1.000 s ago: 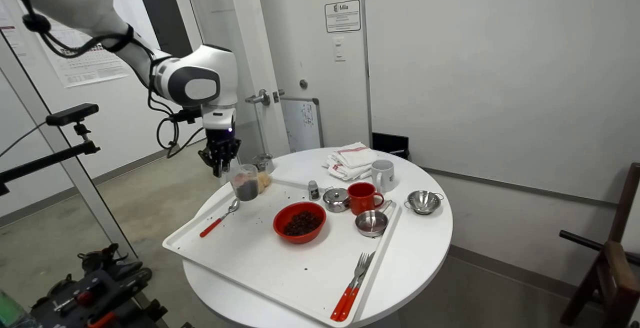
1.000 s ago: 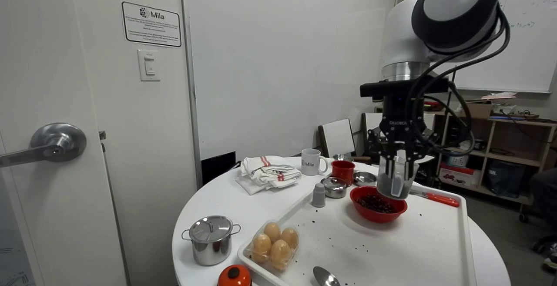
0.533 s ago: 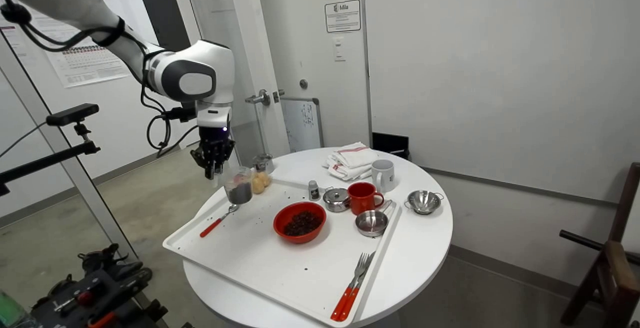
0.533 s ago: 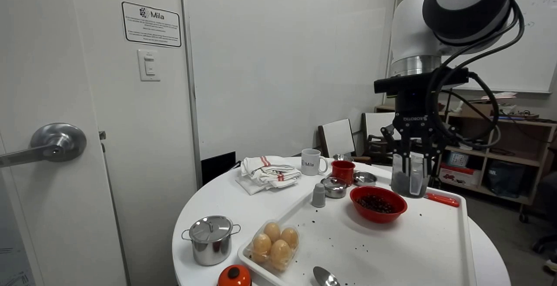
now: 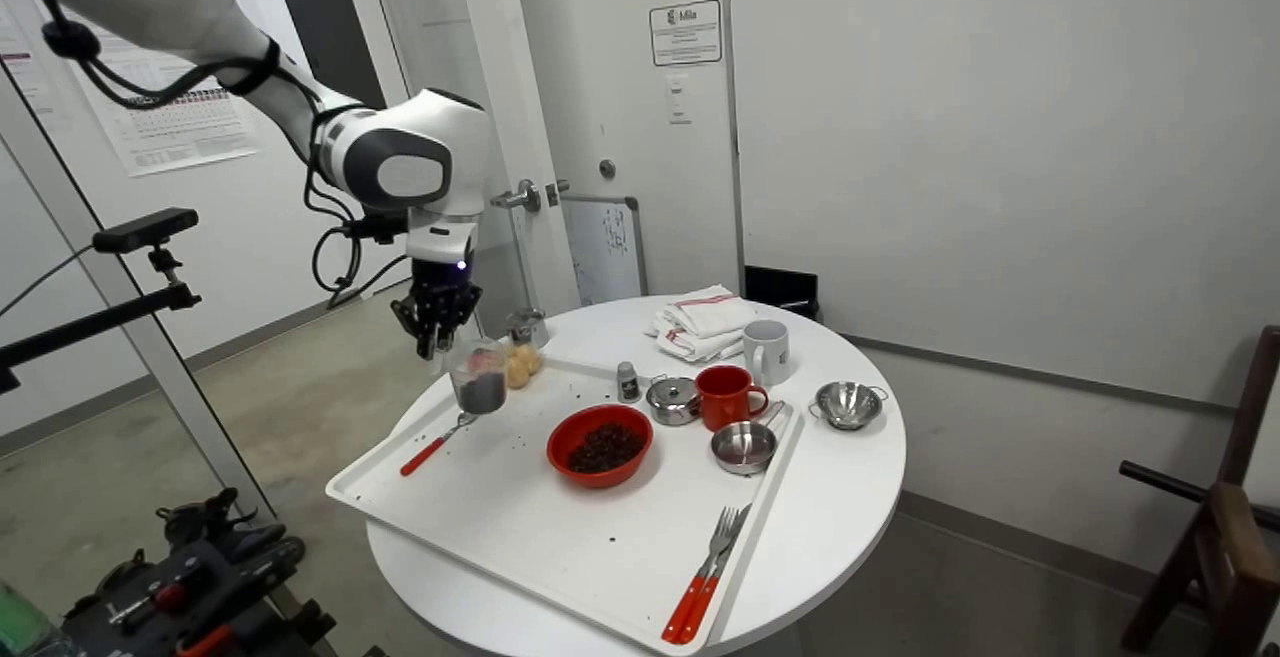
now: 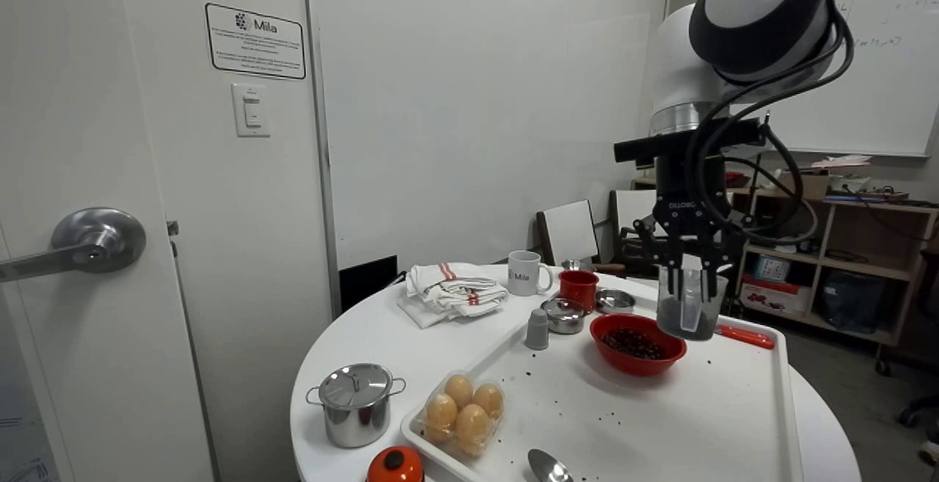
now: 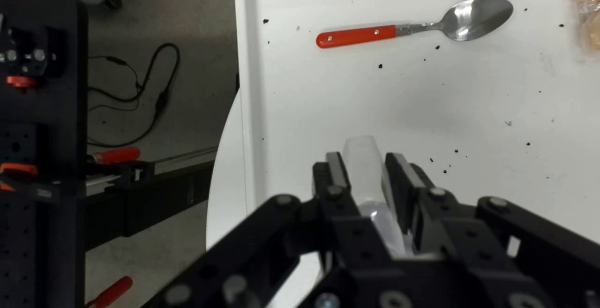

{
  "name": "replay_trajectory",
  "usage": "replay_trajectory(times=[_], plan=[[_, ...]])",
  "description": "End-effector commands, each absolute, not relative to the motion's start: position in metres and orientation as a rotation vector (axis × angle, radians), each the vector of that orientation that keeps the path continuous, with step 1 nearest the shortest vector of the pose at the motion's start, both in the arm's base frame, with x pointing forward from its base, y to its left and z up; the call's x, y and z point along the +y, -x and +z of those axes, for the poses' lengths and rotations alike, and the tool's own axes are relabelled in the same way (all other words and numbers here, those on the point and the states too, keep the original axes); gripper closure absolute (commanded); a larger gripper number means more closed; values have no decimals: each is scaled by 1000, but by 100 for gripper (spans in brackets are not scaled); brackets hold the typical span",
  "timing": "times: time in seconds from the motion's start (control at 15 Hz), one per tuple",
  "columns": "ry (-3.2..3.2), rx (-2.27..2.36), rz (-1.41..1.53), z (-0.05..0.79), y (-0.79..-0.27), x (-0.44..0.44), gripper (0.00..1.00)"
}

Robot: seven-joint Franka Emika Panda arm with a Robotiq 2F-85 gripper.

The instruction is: Pour some of the contents in the clear jar into the red bowl

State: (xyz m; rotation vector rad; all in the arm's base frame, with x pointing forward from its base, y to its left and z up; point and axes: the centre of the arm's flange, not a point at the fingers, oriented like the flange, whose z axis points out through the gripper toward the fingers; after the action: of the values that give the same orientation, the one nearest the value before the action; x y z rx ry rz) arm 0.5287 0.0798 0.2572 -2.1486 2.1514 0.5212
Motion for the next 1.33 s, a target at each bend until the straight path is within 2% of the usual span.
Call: replay_trajectory(times=[0.0,0.4,0.67,1.27], plan=[[1958,2234,629,258,-561,56,93],[1678,2291,766,261,-594,1,93],[1510,2285,984,248,-611,-22,93],[1254,2114,1310,219,-622,-68,93]])
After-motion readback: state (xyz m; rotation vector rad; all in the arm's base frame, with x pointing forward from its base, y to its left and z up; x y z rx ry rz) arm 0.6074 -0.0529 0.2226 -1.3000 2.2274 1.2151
